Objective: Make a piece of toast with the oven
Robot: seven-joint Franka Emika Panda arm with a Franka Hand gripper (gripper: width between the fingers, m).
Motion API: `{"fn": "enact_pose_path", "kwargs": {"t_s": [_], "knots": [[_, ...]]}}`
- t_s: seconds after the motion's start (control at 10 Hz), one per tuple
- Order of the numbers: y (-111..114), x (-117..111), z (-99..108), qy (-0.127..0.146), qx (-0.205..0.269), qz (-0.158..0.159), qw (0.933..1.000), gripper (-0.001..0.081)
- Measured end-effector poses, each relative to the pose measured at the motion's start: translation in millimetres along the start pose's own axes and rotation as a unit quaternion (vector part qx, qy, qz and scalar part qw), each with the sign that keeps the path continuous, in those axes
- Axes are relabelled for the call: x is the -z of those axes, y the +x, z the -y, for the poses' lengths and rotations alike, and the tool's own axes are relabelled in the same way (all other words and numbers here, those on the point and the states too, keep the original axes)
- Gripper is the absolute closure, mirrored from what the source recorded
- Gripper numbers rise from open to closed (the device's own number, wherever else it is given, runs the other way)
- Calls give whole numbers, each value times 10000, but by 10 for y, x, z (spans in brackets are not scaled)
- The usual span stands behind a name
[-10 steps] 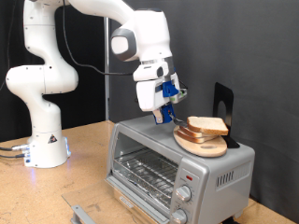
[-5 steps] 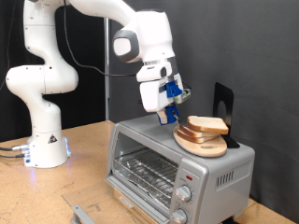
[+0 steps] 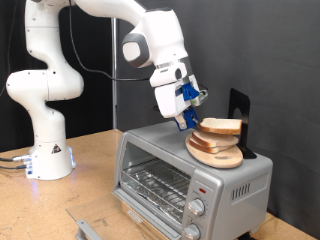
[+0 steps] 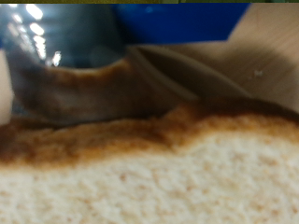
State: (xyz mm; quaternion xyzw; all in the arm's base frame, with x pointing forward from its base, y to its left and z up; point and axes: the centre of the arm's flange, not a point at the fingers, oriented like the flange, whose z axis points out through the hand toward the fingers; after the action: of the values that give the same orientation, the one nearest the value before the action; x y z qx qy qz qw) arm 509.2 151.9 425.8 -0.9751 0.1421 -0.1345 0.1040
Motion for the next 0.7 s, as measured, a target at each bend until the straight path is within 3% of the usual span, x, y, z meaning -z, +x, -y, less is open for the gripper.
{"fn": "enact_pose_path", "kwargs": {"t_s": [0.3, 0.7], "knots": [[-24, 14, -132, 124, 111, 193, 9997, 447], [-31, 257, -466, 659, 96, 116, 9977, 447]]}}
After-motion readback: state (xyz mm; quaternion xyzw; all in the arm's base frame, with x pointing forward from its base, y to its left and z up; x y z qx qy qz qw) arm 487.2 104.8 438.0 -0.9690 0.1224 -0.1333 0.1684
